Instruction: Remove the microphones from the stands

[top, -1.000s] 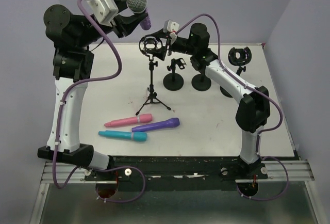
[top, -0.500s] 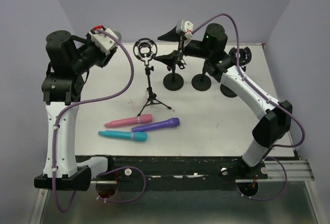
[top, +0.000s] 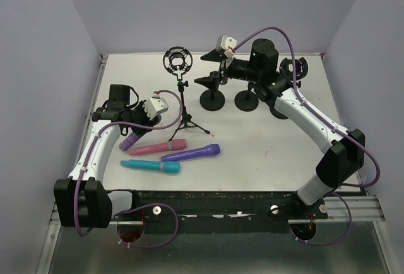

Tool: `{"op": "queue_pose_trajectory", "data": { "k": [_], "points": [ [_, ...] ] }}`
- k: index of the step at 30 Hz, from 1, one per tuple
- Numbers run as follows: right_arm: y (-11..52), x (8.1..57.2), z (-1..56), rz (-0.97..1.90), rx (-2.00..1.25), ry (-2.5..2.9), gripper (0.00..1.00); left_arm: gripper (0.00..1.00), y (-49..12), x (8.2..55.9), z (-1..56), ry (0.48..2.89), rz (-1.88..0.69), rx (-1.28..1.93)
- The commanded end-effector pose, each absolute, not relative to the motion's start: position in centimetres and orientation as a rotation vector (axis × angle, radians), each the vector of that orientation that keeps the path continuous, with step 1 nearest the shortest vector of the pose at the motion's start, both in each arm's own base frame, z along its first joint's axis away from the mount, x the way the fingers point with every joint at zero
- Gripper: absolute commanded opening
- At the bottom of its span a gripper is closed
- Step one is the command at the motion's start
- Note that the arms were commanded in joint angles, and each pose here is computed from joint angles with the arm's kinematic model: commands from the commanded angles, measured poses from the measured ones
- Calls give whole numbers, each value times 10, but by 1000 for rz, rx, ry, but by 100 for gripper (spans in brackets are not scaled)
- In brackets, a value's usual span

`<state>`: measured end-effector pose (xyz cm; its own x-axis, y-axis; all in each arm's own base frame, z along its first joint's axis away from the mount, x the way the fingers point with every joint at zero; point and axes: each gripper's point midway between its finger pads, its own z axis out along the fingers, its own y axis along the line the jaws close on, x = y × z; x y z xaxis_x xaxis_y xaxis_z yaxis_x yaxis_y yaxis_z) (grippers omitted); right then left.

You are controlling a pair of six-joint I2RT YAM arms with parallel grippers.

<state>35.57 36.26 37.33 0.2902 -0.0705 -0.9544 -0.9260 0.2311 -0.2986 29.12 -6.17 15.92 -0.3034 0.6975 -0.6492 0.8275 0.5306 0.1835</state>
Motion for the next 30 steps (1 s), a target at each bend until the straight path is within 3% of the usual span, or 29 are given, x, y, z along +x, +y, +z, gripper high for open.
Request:
{"op": "queue_pose_trajectory", "data": {
  "k": [1,18,23,30],
  "points": [
    [350,347,376,736,-1189,1126,87,0,-77,300,144,1886,-205,1403],
    [345,345,362,710,-1209,1164,87,38,-107,276,86,2027,-504,1572],
    [345,346,362,712,-1207,1164,87,46,-118,258,82,2156,-730,1503],
    [344,346,361,703,-1206,1168,87,51,-122,258,88,2151,-738,1449]
  ]
}}
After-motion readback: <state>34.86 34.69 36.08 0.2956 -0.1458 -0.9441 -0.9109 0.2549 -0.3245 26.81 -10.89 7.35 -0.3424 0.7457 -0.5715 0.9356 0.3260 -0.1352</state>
